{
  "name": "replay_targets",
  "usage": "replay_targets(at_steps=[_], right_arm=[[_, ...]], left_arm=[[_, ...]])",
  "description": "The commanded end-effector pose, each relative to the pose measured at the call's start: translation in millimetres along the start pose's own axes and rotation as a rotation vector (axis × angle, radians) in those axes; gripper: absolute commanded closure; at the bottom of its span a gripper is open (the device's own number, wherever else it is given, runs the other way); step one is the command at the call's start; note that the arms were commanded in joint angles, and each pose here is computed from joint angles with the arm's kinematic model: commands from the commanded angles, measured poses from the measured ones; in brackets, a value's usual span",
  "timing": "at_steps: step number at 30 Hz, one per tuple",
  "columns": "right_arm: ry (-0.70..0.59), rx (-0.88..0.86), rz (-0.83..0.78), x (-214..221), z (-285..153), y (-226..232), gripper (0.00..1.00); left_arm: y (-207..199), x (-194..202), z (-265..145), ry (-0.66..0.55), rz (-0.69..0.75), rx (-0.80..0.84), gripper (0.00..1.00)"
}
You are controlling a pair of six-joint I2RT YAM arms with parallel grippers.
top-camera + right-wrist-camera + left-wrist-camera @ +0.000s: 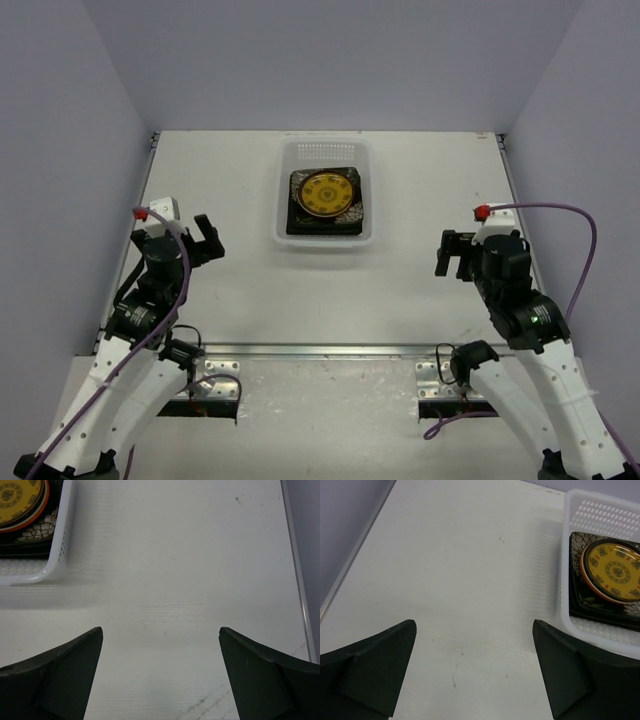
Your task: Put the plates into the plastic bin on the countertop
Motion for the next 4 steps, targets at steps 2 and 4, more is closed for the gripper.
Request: replay_targets(at_steps=[2, 4], right_arm=[[-0.055, -0.016, 0.005, 4.9, 5.0, -0.7, 0.01], [-0.056, -0.021, 0.013, 5.6, 5.2, -0.2, 0.01]], left_arm=[[3.5, -3.3, -8.7, -0.139, -0.059, 0.038, 0.0], [6.8, -3.2, -10.6, -0.147, -0.076, 0.007, 0.0]])
Point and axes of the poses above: each gripper's point midway between its finger pads, its own z axis out along the fingers, its own y axis along the line the jaws close on, x = y × z, the point moved 10 cm from there along -z, back along the fingers, and after that the axes turned 10 degrees about z, right-handed, at the moved point
